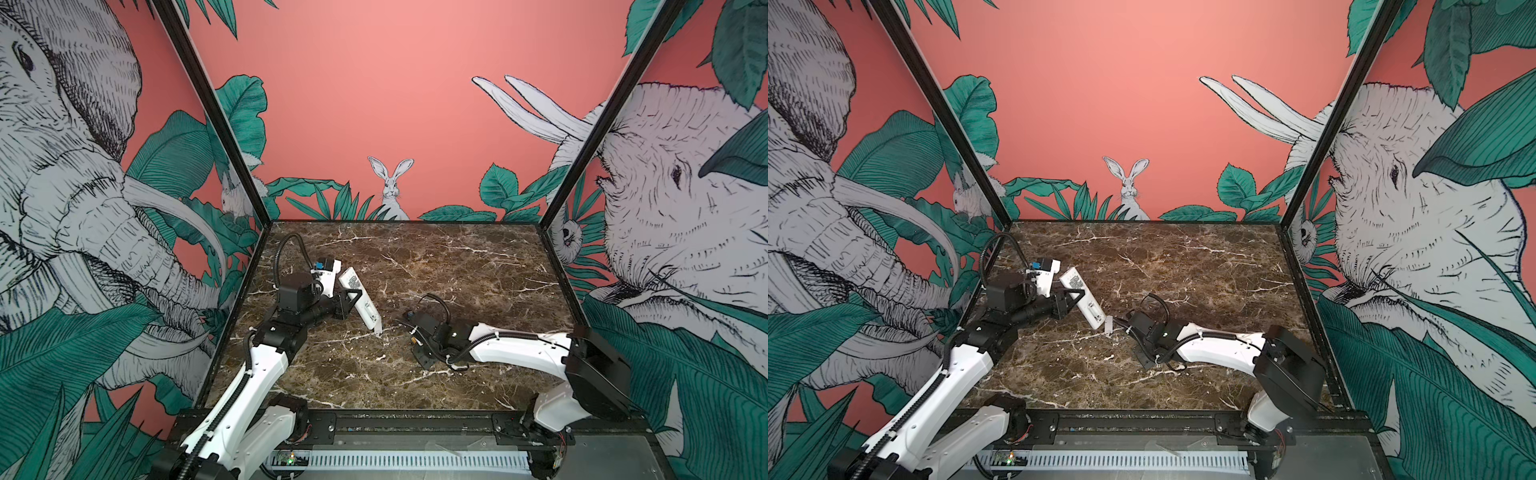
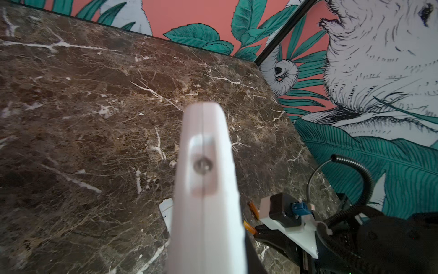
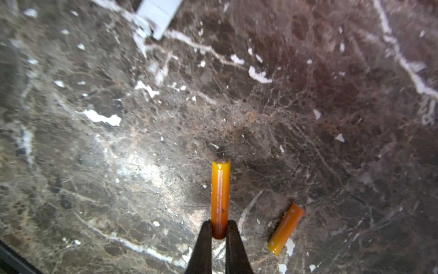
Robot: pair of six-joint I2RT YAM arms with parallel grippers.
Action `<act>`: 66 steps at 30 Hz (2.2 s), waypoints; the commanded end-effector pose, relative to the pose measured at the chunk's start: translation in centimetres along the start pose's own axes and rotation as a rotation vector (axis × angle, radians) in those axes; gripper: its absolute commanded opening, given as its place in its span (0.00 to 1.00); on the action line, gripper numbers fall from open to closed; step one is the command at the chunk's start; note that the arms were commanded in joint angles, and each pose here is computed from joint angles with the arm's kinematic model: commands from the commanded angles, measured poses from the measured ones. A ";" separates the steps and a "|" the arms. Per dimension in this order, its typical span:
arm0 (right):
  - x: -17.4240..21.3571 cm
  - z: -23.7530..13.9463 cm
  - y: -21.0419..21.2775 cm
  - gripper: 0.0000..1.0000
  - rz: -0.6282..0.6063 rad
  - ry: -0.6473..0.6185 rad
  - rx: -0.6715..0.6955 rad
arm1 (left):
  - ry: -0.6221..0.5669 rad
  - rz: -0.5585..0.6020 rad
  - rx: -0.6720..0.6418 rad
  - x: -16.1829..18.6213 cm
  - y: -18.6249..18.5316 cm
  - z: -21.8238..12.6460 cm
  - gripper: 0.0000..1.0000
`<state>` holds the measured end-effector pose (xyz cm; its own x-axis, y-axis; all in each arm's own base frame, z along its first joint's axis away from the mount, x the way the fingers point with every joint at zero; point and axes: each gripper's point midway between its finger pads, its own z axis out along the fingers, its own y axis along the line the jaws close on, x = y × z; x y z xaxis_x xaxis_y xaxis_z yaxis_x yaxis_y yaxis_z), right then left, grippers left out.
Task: Load the batteries into the remote control
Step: 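Lift the orange battery with the right gripper toward the remote's battery slot, then lower the battery into the remote's compartment with the right gripper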
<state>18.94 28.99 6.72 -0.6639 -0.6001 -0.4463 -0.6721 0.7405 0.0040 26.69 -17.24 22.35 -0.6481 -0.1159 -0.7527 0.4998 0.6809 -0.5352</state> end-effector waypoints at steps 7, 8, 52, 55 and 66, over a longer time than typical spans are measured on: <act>-3.0 -4.3 2.3 0.09 -0.089 -0.165 -0.084 | 0.013 -0.045 0.178 0.2 -2.3 0.7 0.00; -3.4 -4.9 2.6 0.09 -0.094 -0.184 -0.094 | 0.016 -0.052 0.187 0.4 -2.4 0.8 0.00; -8.3 -10.8 3.5 0.10 0.082 -0.199 -0.119 | 0.027 -0.262 0.385 0.9 -2.9 3.1 0.00; -8.3 -10.7 3.2 0.10 0.098 -0.178 -0.140 | 0.030 -0.267 0.387 1.0 -2.7 3.4 0.00; -8.9 -10.3 3.2 0.10 0.093 -0.119 -0.168 | 0.078 -0.310 0.429 1.6 -2.7 4.1 0.00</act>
<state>19.42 33.19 19.03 -0.6849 -0.4808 -0.5475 -0.6562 0.7337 0.1765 27.10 -22.11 19.97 -0.8467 -0.2096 -0.4891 0.4187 0.3048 -0.8554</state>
